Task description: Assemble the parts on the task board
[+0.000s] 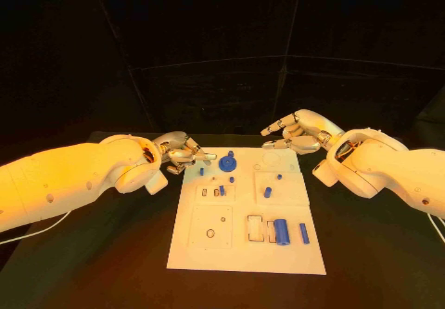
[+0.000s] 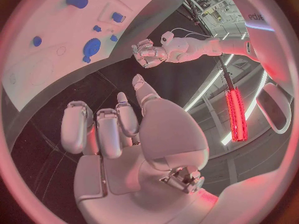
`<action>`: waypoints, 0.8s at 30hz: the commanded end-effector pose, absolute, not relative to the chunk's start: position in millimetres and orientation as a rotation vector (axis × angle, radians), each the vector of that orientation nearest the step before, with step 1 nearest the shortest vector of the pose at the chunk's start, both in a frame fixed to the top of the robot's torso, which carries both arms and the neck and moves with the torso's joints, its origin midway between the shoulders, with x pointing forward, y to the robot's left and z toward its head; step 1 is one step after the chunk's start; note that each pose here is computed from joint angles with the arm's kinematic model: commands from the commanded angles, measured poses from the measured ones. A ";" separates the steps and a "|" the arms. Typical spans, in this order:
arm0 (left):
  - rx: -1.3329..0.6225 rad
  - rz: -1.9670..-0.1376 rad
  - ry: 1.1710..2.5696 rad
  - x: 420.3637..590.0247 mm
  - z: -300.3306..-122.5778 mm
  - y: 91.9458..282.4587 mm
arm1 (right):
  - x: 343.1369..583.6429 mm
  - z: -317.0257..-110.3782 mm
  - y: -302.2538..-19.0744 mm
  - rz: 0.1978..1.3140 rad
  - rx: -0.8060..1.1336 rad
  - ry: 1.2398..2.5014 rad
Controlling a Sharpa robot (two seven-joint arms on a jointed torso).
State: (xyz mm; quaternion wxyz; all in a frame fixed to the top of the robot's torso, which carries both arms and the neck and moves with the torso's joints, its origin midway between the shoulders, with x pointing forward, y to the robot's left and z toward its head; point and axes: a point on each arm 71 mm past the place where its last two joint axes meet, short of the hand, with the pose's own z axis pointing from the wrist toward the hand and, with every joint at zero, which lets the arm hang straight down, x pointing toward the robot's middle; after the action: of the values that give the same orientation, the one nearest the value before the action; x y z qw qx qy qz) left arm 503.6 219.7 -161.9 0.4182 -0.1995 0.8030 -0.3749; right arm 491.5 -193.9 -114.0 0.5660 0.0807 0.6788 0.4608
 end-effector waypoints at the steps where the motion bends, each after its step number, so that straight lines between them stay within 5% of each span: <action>1: -0.348 -0.619 2.198 505.9 -170.7 215.9 | 494.8 -113.5 -194.6 1.152 0.257 1.632; 24: -0.177 -0.319 2.291 523.4 -177.6 147.5 | 503.9 -113.3 -194.5 1.119 0.259 1.634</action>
State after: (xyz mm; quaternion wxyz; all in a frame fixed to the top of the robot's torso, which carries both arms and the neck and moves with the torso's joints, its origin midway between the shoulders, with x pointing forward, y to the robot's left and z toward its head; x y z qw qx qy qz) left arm 523.4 145.3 -176.2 0.4062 -0.0804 0.8968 -0.1560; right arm 503.8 -195.6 -114.4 0.5447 0.1097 0.6870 0.4683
